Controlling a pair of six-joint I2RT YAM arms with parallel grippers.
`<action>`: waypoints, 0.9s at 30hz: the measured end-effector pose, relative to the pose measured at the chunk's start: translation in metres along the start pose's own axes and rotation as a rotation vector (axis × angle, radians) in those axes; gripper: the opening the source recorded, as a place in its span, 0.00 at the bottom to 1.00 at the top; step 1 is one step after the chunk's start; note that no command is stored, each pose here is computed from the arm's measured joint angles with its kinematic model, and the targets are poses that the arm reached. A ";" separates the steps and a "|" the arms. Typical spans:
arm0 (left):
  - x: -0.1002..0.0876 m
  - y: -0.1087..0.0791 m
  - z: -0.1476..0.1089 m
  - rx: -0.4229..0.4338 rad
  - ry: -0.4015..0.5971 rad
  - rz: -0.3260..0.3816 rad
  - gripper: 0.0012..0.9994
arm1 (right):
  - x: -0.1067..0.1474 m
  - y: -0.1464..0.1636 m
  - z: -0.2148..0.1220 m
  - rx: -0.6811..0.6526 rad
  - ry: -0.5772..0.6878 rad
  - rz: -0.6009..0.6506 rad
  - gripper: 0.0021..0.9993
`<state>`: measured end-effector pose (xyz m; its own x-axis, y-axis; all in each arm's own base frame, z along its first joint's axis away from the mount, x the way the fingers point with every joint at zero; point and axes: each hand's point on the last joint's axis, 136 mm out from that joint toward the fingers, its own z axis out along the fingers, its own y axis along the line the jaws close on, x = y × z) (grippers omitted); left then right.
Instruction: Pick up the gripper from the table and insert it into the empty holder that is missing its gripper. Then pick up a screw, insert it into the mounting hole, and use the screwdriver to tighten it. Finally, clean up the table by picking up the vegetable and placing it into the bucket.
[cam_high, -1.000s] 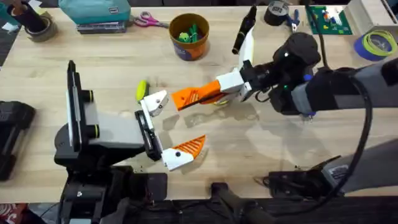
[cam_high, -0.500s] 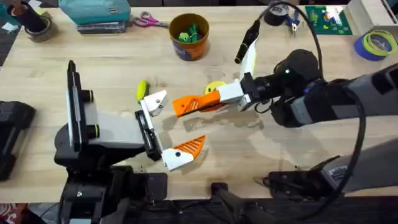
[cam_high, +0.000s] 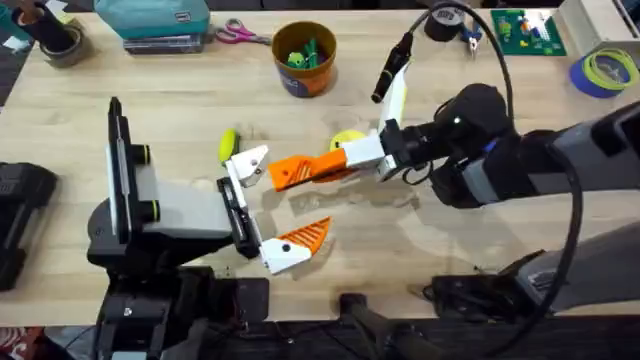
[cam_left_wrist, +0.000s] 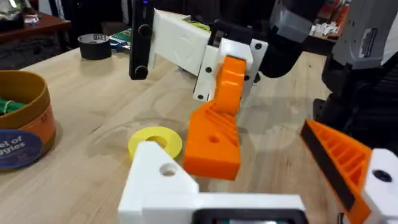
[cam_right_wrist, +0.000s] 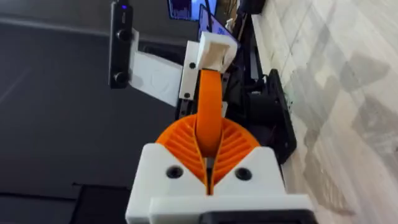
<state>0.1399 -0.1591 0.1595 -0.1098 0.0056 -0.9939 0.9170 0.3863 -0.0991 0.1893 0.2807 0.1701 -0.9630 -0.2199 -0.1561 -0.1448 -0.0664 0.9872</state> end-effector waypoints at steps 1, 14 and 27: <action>0.000 0.000 0.000 0.000 0.000 0.000 0.99 | 0.000 0.000 0.001 0.000 -0.002 0.000 0.01; 0.000 0.000 0.000 0.000 0.000 0.000 0.99 | -0.002 0.001 0.009 -0.004 -0.022 0.001 0.01; 0.000 0.000 0.000 0.000 0.000 0.000 0.99 | -0.002 0.000 0.010 -0.004 -0.030 0.005 0.01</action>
<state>0.1399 -0.1591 0.1595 -0.1098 0.0056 -0.9939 0.9170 0.3863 -0.0991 0.1893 0.2911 0.1712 -0.9700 -0.1914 -0.1498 -0.1389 -0.0690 0.9879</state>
